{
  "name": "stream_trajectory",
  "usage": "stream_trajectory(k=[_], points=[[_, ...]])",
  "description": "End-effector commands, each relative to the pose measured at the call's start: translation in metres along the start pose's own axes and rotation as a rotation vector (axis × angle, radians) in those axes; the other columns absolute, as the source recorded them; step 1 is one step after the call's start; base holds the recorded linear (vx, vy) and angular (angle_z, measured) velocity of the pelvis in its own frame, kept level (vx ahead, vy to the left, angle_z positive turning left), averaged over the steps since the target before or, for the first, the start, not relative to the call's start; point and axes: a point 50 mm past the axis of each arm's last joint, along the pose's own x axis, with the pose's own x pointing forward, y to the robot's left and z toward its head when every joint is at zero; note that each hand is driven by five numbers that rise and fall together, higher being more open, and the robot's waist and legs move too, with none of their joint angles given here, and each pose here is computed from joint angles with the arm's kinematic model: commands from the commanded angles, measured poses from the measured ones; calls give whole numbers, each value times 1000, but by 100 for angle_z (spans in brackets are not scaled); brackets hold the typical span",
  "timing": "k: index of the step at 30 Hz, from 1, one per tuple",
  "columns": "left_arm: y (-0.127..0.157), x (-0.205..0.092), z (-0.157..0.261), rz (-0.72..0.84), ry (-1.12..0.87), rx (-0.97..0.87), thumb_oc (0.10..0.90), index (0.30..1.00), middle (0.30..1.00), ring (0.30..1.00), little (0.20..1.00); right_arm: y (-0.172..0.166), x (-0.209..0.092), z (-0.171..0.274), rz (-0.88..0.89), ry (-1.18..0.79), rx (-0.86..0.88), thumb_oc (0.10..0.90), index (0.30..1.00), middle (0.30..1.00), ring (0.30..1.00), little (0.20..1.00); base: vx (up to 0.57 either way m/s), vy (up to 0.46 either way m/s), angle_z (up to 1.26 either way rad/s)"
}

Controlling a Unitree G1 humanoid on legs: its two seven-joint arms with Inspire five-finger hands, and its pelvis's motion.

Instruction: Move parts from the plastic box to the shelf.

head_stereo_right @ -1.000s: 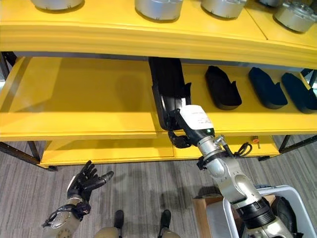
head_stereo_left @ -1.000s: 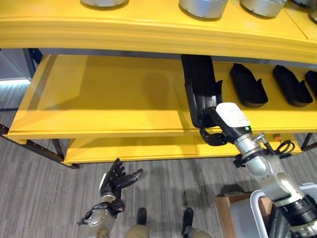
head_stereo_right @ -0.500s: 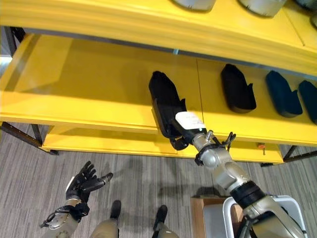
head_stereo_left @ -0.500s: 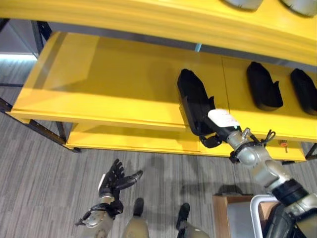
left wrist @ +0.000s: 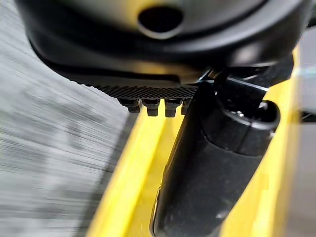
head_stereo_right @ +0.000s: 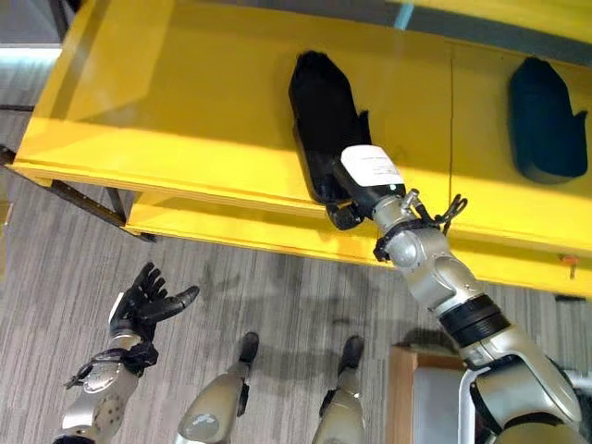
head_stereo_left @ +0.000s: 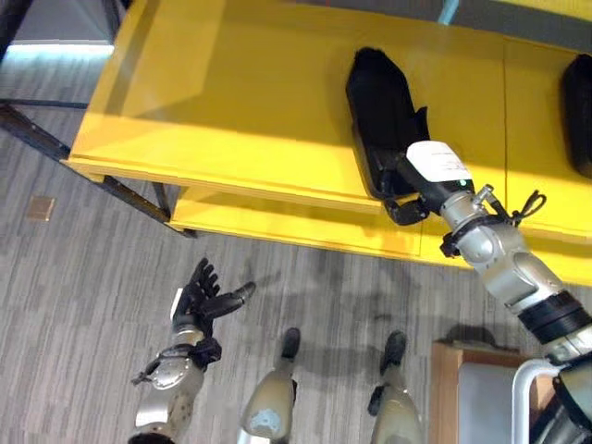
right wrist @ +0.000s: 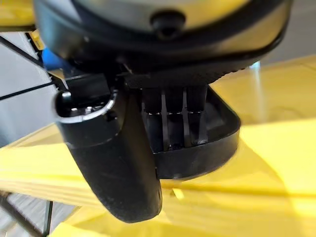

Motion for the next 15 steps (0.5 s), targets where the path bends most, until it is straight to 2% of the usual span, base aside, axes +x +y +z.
stream_trajectory(k=[1, 4, 5, 7, 15], points=[[-11, -11, 13, -111, -64, 0, 900, 1000, 1000, 1000, 1000, -88, 8, 11, -305, -88, -91, 400, 300, 300, 300, 300, -84, -169, 24], [-13, -12, 12, -123, -62, 0, 900, 1000, 1000, 1000, 1000, -94, 8, 13, -315, -96, -103, 400, 300, 300, 300, 300, -46, -60, 29], [-13, -13, 13, -136, -59, 4, 900, 1000, 1000, 1000, 1000, -115, 16, 27, -355, -141, -151, 400, 300, 300, 300, 300, -52, -90, -1], [-11, -14, 15, -137, -61, 11, 900, 1000, 1000, 1000, 1000, -125, 21, 35, -371, -161, -167, 400, 300, 300, 300, 300, -28, -75, -25], [-13, -15, 20, -142, -80, 1, 900, 1000, 1000, 1000, 1000, -148, 34, 54, -403, -194, -237, 400, 300, 300, 300, 300, 7, -18, -8]])
